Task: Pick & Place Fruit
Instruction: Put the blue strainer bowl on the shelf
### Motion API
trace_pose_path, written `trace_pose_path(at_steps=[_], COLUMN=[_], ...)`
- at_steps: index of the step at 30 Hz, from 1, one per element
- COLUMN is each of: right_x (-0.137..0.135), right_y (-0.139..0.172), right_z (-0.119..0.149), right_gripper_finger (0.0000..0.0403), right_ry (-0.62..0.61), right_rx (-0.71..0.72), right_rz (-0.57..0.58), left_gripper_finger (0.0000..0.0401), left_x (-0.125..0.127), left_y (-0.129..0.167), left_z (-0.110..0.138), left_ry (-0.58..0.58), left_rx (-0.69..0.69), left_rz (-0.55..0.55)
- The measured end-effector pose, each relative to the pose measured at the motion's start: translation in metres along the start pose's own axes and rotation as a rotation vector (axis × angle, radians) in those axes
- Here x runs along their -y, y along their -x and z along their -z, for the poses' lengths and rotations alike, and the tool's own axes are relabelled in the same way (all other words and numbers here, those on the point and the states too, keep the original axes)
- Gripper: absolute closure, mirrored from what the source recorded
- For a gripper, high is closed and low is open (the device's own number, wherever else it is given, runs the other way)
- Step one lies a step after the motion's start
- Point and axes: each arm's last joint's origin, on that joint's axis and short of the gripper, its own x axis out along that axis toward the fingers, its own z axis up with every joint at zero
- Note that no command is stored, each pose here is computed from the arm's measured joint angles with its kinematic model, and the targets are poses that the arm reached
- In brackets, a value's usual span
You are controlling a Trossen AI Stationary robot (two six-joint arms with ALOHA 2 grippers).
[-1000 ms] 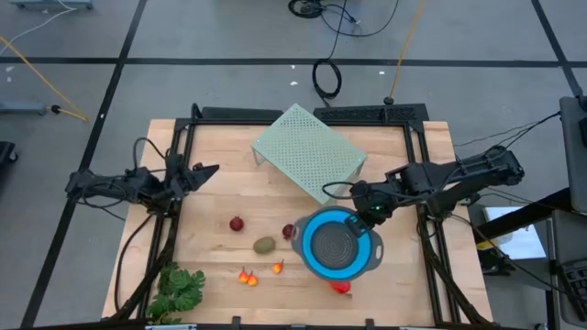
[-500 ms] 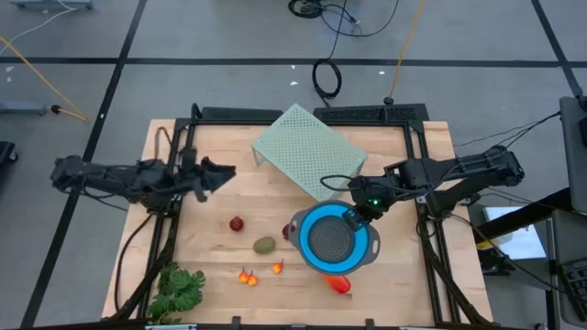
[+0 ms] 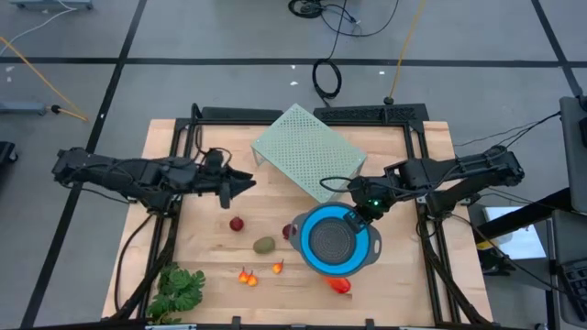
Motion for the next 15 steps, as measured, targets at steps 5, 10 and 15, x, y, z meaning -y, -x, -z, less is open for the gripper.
trace_pose_path(at_steps=[5, 10, 15], right_x=[0.000, 0.000, 0.000], right_y=[0.000, 0.000, 0.000], right_z=[0.000, 0.000, 0.000], right_gripper_finger=[0.0399, 0.0399, 0.0399], right_ry=[0.028, 0.054, 0.072], right_rx=[0.000, 0.001, 0.002], right_rz=[0.000, 0.001, 0.002], left_gripper_finger=[0.0240, 0.0240, 0.0240], left_x=[0.007, 0.015, 0.020], left_y=[-0.012, -0.025, -0.037], left_z=[0.001, 0.007, 0.014], left_ry=[0.016, 0.052, 0.118], left_rx=[-0.068, -0.154, -0.233], left_rz=[-0.049, -0.089, -0.112])
